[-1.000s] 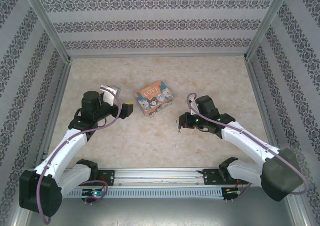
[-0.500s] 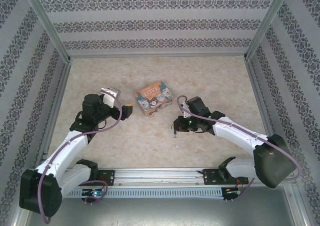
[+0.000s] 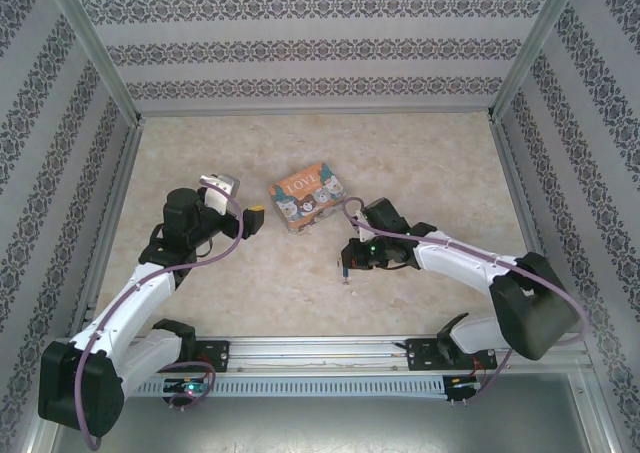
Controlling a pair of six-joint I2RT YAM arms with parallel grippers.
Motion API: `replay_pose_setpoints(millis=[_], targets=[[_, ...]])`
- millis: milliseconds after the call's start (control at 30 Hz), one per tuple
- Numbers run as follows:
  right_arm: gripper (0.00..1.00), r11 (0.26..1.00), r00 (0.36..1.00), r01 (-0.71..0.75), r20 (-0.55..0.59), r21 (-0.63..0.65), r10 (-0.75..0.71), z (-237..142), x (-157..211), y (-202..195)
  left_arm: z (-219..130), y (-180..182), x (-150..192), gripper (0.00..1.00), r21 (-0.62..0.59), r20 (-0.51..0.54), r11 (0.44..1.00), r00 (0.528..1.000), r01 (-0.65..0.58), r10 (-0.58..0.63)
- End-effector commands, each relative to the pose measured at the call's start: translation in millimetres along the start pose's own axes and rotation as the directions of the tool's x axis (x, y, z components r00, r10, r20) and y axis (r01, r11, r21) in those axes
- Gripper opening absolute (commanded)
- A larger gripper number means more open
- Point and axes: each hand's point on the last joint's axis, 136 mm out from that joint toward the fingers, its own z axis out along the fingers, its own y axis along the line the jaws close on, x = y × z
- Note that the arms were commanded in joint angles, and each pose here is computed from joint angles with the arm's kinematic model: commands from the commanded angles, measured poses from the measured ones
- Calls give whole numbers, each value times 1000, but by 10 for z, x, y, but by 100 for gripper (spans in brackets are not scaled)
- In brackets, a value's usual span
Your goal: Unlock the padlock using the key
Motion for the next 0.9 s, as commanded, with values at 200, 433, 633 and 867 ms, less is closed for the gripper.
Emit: replay_pose_setpoints(millis=[200, 433, 633, 867], targets=[[0, 999, 998, 24, -57, -37, -26, 195, -5, 82, -17, 53, -42, 99, -23, 29, 999, 999, -29, 30], [0, 1000, 997, 5, -77, -26, -7, 334, 37, 1, -12, 48, -47, 99, -18, 30, 999, 999, -28, 28], [0, 1000, 997, 1, -78, -8, -1, 420, 38, -55, -11, 46, -43, 99, -18, 27, 999, 999, -30, 31], [0, 1000, 997, 0, -79, 12, 1, 481, 43, -113, -2, 50, -37, 99, -17, 24, 999, 999, -29, 30]])
